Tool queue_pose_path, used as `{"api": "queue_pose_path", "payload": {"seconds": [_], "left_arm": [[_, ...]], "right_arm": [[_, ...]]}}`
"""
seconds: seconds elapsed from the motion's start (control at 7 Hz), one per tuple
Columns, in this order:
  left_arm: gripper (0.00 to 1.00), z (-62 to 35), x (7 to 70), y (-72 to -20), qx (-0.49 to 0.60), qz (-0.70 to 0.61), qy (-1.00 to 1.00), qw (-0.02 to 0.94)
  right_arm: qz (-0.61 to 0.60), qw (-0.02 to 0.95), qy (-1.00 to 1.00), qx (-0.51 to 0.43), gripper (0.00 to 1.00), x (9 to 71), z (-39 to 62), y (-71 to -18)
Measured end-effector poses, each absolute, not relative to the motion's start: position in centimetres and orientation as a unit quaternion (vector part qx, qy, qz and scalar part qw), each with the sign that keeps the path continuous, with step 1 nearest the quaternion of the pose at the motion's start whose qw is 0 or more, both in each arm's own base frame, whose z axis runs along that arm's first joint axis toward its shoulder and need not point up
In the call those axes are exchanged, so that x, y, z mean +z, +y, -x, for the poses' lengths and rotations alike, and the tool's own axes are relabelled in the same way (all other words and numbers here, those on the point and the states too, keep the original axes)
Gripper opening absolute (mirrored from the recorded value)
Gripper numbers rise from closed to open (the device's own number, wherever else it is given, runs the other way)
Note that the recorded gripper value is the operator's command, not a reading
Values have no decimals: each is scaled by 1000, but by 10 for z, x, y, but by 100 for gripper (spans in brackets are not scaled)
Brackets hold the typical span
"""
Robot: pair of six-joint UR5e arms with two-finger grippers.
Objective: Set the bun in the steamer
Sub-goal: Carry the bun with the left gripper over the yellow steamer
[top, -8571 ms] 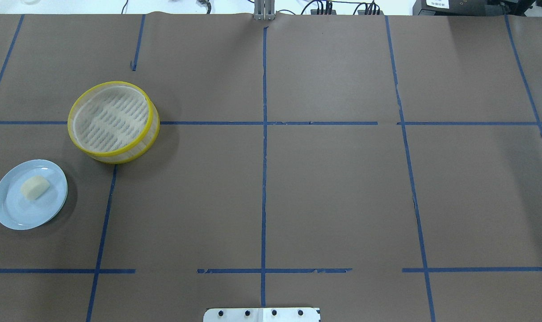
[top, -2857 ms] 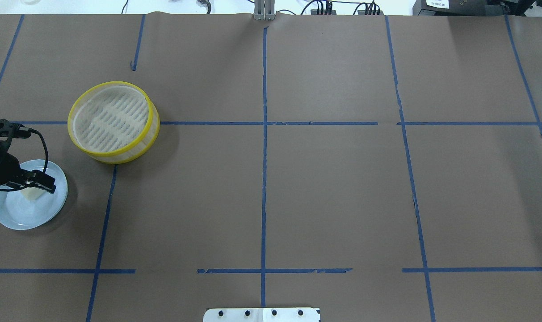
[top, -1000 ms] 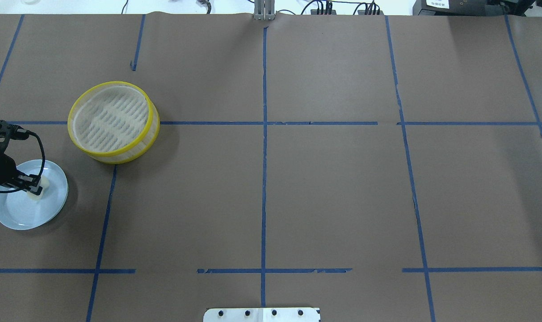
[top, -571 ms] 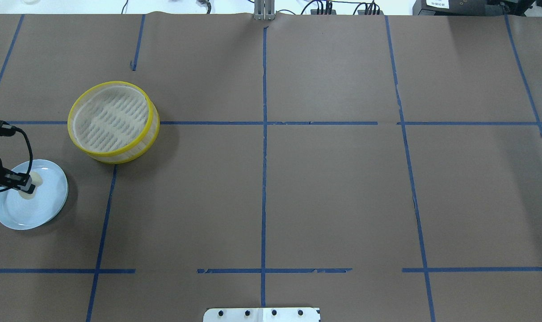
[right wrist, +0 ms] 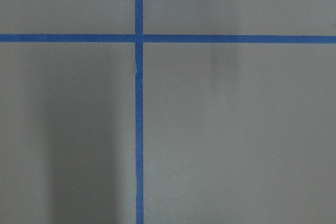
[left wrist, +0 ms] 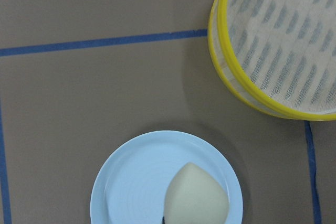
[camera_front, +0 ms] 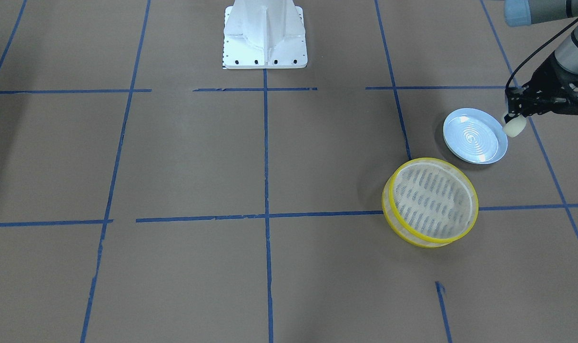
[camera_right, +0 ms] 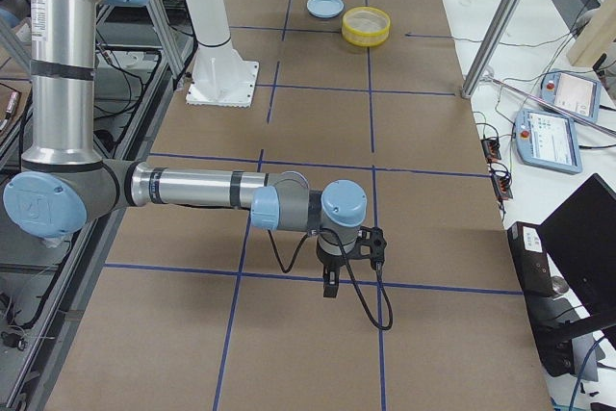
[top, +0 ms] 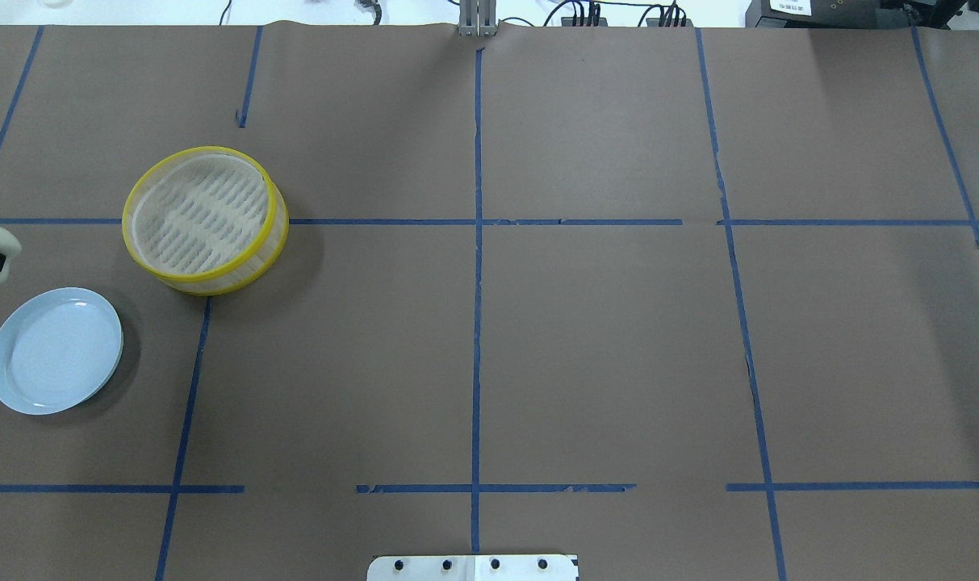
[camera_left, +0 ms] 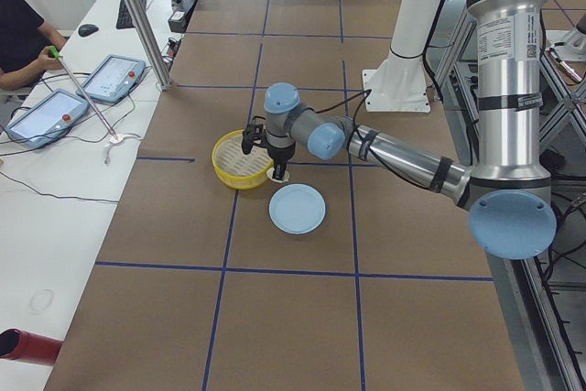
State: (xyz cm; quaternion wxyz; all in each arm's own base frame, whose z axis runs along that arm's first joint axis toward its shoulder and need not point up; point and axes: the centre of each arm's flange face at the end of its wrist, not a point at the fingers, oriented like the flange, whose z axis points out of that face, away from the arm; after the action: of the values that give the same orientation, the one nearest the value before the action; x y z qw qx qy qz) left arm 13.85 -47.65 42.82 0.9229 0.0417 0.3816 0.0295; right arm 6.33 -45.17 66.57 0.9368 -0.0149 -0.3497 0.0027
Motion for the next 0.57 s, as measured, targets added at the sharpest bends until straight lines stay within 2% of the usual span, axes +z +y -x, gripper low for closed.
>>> {"api": "queue_pose_path", "payload": {"seconds": [0.29,0.57], "left_arm": [[24,-163,361,-541,31,-22,365,930],[24,-227,345,-586,52,0,363,930]], "right_arm": [[15,937,-350,3,100,666,-63,-452],[15,937,-350,3,100,666,-63,-452]]}}
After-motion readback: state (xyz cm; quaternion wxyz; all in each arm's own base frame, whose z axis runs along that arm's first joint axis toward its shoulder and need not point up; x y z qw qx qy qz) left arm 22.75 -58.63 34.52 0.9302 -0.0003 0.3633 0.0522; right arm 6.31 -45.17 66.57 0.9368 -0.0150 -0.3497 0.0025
